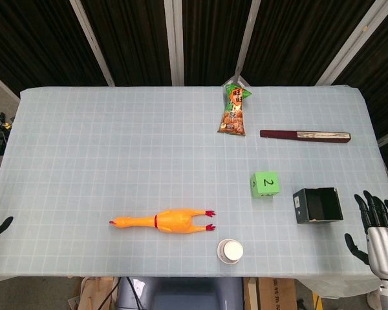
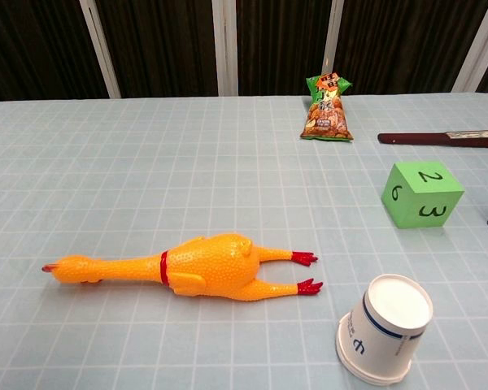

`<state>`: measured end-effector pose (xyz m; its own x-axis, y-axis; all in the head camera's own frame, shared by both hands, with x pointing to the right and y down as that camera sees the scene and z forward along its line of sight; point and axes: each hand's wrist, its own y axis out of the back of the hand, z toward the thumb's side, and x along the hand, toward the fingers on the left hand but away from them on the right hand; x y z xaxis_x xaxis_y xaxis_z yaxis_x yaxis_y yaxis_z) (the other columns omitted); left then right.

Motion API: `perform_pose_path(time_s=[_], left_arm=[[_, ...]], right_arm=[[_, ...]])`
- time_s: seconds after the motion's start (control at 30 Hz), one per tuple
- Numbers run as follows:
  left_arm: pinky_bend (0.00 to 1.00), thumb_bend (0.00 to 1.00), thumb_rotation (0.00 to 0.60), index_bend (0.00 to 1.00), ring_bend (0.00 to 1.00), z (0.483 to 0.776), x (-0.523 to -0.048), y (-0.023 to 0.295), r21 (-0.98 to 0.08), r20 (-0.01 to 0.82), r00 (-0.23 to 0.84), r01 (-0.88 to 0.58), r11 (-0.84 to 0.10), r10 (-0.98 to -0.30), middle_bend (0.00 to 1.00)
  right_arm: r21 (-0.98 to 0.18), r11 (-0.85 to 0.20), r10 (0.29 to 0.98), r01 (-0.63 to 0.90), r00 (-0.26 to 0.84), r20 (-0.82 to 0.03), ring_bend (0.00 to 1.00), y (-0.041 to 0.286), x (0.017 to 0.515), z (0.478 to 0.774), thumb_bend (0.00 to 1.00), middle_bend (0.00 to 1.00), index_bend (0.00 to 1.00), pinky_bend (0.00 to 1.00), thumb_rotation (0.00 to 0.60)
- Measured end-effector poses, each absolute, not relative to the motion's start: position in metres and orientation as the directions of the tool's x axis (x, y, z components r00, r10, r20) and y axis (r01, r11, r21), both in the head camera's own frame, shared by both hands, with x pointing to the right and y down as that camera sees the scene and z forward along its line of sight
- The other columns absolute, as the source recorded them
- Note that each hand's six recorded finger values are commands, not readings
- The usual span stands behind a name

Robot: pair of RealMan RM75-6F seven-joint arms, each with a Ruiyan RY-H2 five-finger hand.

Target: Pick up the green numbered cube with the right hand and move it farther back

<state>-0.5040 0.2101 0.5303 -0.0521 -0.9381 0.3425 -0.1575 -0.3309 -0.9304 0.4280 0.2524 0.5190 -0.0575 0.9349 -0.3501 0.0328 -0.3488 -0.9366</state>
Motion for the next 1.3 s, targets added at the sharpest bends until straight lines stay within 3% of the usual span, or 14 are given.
perform_pose_path(time_s=[0.77,0.9,1.0,1.07,1.23,1.3], left_arm=[[0.01,0.27,0.600,0.00,0.00,0.525,-0.503,0.211,-0.936,0.323,-0.046,-0.164,-0.312,-0.945,0.00],[0.01,0.27,0.600,0.00,0.00,0.518,-0.501,0.212,-0.943,0.290,-0.016,-0.172,-0.283,-0.957,0.00],[0.01,0.27,0.600,0.00,0.00,0.519,-0.500,0.214,-0.944,0.289,-0.010,-0.169,-0.283,-0.957,0.00],[0.01,0.27,0.600,0.00,0.00,0.520,-0.500,0.215,-0.943,0.294,-0.014,-0.168,-0.288,-0.956,0.00],[0.01,0.27,0.600,0.00,0.00,0.521,-0.501,0.214,-0.943,0.296,-0.021,-0.166,-0.288,-0.955,0.00],[0.01,0.27,0.600,0.00,0.00,0.521,-0.501,0.213,-0.943,0.296,-0.020,-0.164,-0.289,-0.955,0.00]], right_arm=[[-0.918,-0.397,0.917,0.008,-0.035,-0.397,0.07,0.256,0.421,0.530,0.34,0.04,0.04,0.06,0.600],[-0.920,-0.392,0.920,0.025,-0.010,-0.392,0.15,0.246,0.411,0.531,0.34,0.13,0.04,0.06,0.600],[-0.912,-0.409,0.912,0.027,0.035,-0.408,0.30,0.231,0.396,0.534,0.34,0.28,0.04,0.15,0.600],[-0.908,-0.419,0.907,0.031,0.069,-0.416,0.41,0.218,0.384,0.535,0.34,0.40,0.06,0.28,0.600],[-0.874,-0.485,0.866,0.022,0.154,-0.476,0.58,0.187,0.345,0.542,0.34,0.56,0.12,0.57,0.600],[-0.859,-0.512,0.846,0.005,0.173,-0.504,0.67,0.178,0.332,0.545,0.40,0.65,0.12,0.65,0.600]])
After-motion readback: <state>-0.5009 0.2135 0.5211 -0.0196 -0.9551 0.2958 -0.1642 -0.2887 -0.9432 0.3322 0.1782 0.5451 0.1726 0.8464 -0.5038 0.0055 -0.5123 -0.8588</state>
